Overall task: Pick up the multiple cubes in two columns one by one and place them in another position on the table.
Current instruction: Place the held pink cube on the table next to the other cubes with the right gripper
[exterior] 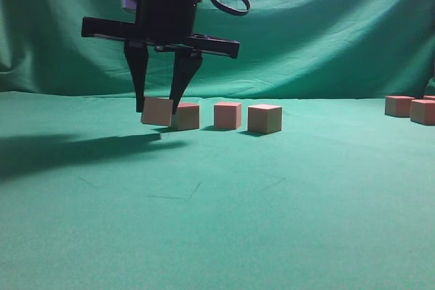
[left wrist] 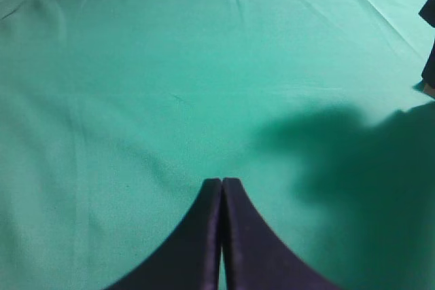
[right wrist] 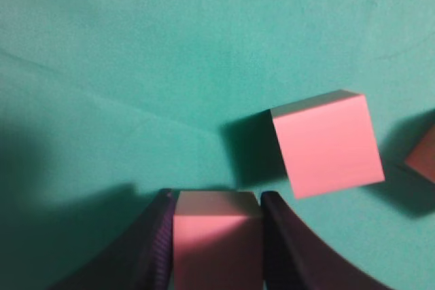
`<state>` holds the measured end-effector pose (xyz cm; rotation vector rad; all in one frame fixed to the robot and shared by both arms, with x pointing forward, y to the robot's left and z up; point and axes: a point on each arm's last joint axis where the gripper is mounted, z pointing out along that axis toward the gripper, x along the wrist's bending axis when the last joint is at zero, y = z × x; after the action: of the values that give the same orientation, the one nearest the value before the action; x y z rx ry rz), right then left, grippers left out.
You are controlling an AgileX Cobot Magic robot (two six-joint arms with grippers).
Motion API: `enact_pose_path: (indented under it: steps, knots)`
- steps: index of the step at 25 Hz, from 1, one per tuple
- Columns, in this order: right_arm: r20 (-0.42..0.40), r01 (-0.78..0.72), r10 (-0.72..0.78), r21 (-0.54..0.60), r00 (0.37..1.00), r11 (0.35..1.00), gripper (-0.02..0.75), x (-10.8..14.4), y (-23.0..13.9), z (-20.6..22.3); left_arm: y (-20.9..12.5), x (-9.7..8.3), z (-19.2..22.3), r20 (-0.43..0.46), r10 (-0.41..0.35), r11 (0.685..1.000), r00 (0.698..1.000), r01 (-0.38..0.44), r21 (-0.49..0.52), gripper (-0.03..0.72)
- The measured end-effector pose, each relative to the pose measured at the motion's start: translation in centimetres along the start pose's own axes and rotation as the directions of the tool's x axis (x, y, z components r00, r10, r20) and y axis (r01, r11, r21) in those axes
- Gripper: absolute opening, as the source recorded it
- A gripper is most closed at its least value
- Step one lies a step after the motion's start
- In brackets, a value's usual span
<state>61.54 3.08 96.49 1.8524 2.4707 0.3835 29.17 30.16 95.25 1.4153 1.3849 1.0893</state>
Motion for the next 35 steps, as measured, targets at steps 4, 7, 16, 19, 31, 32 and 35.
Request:
enact_pose_path:
  steps: [4,7,16,19,31,32,35]
  knots:
    - [0.002,0.016,-0.016,0.004,1.000,1.000,0.265,0.0,0.0,0.2,0.0,0.0,0.0,0.000,0.000,1.000,1.000,0.000,0.000,0.000]
    - [0.000,0.041,-0.041,0.020,0.999,0.999,0.265,0.0,-0.1,0.9,0.0,0.0,0.0,0.000,0.000,1.000,1.000,0.000,0.000,0.000]
    - [-0.034,0.067,-0.066,0.047,0.997,0.997,0.439,0.3,-0.4,1.5,0.0,0.0,0.0,0.000,0.000,1.000,1.000,0.000,0.000,0.000]
    - [-0.046,0.062,-0.060,0.054,0.997,0.997,0.439,0.4,-0.4,1.4,0.0,0.0,0.0,0.000,0.000,1.000,1.000,0.000,0.000,0.000]
    - [-0.115,0.092,-0.098,-0.055,0.989,0.994,0.465,1.6,1.4,-3.3,0.0,0.0,0.0,0.000,0.000,1.000,1.000,0.000,0.000,0.000]
    - [-0.124,0.094,-0.103,-0.082,0.987,0.992,0.465,1.8,1.7,-4.1,0.0,0.0,0.0,0.000,0.000,1.000,1.000,0.000,0.000,0.000]
    - [-0.144,0.126,-0.148,-0.155,0.978,0.980,0.465,2.1,2.1,-7.0,0.0,0.0,0.0,0.000,0.000,1.000,1.000,0.000,0.000,0.000]
